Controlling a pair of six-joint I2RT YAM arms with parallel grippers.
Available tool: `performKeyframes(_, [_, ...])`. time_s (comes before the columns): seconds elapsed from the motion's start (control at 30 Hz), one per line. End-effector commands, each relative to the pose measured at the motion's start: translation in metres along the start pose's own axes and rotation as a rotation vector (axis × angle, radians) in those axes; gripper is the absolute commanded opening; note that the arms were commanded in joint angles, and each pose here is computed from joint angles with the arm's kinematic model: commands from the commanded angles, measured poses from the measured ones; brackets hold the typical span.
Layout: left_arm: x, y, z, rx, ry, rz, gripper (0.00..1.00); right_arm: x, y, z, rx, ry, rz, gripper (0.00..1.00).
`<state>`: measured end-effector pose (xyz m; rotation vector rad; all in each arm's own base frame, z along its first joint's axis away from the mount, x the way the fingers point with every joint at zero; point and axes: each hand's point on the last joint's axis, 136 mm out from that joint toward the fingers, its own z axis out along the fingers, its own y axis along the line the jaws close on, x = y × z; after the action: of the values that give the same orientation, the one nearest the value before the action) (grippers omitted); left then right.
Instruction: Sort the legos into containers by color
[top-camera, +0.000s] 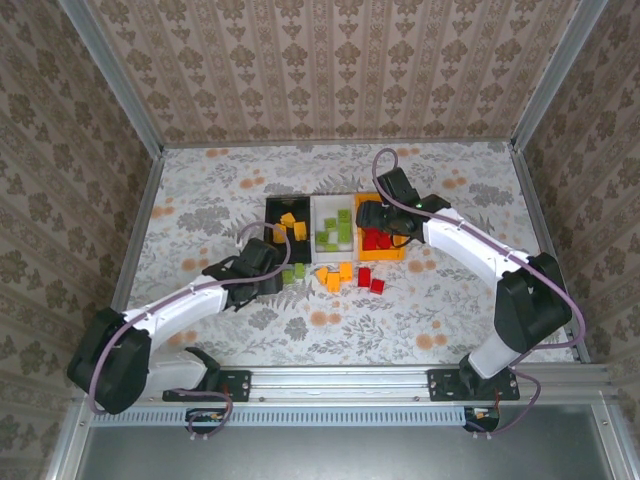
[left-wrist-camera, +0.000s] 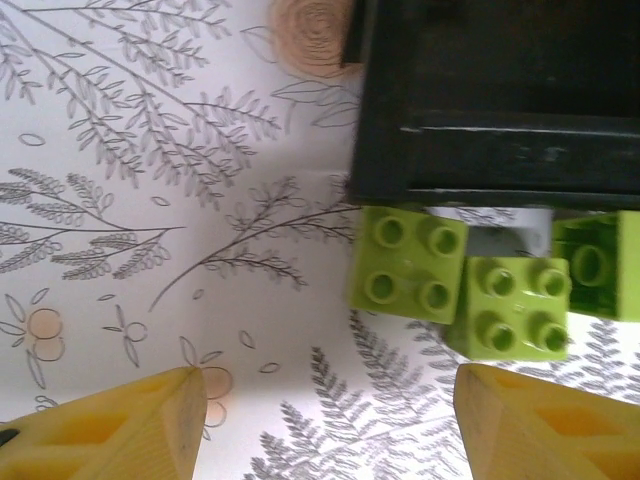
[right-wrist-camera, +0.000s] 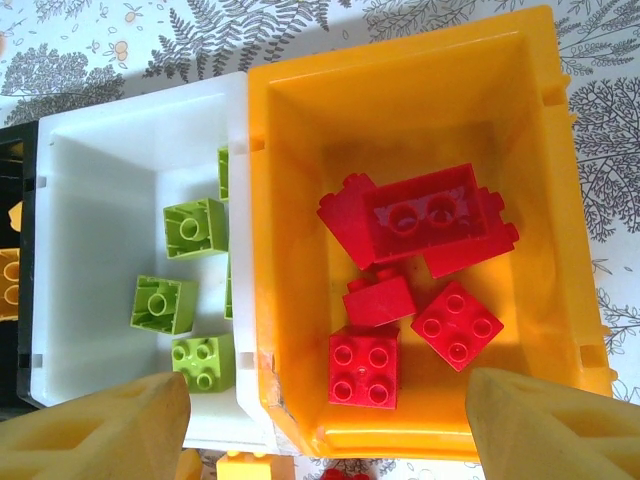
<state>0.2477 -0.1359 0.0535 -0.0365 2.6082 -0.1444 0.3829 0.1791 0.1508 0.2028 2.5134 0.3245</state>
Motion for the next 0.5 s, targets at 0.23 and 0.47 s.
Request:
performKeyframes(0.23, [-0.016,-0.010,0.010,0.050,-0.045,-0.009,0.69,-0.008,0.004,-0.016,-0.024,-0.045,0.006,0.74])
performKeyframes(0.47, [-0.009,-0.001,0.028,0.005,0.005,-0.024,0.71,-0.005,0.002,-0.014,-0.023,-0.038,0.010,0.74])
